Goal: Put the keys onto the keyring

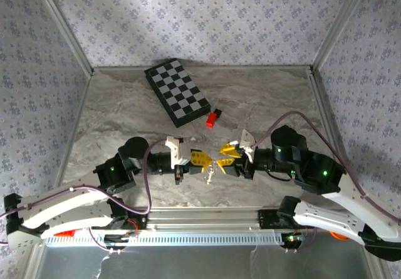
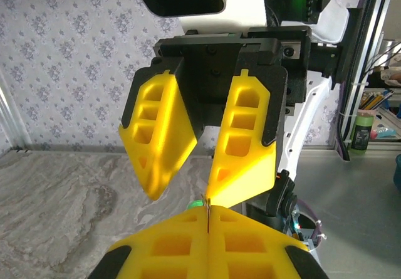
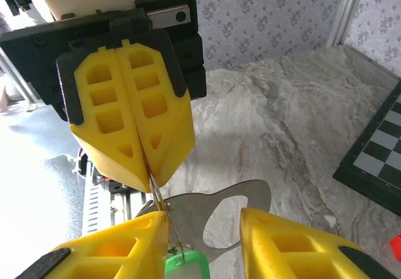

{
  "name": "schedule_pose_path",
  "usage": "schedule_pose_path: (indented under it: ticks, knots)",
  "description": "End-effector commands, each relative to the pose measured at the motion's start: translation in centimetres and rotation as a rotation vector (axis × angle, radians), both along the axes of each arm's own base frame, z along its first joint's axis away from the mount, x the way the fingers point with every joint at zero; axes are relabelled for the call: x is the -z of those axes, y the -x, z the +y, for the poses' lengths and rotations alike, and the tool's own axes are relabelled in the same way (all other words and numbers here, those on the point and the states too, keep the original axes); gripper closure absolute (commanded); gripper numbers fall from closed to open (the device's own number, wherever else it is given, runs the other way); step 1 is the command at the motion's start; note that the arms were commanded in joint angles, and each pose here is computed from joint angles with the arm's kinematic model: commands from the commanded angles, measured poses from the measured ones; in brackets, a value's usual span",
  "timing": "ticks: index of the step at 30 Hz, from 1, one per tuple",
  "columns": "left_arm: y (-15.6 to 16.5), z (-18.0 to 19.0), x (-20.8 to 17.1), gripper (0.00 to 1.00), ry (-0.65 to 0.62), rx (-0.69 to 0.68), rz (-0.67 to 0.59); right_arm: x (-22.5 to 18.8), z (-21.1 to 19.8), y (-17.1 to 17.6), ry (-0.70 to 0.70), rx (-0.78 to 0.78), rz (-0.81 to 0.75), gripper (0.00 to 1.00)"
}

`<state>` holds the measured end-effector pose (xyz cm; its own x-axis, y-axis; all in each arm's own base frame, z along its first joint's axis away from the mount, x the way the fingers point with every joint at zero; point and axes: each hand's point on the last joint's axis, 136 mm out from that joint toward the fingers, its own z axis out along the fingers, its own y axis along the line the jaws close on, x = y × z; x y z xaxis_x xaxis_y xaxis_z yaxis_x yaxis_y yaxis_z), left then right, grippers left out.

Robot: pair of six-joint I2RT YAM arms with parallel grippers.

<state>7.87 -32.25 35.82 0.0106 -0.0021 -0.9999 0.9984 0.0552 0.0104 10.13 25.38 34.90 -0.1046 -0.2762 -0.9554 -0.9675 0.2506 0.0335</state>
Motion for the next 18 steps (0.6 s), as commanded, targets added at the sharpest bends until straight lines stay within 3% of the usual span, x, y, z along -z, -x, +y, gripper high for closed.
schedule_pose_path:
  ticks: [1, 5, 18]
  knots:
    - [1.2, 0.6, -3.8, 1.0, 0.135, 0.049, -0.035, -1.1, 0.2, 1.0, -0.056, -0.056, -0.002, 0.64]
    - [1.3, 0.6, -4.0, 1.0, 0.149, 0.057, -0.027, -1.3, 0.1, 1.3, -0.076, -0.072, -0.01, 0.66]
    - [1.6, 1.1, -4.6, 1.0, 0.172, 0.065, -0.035, -0.2, 0.2, 1.3, -0.067, -0.07, 0.005, 0.95]
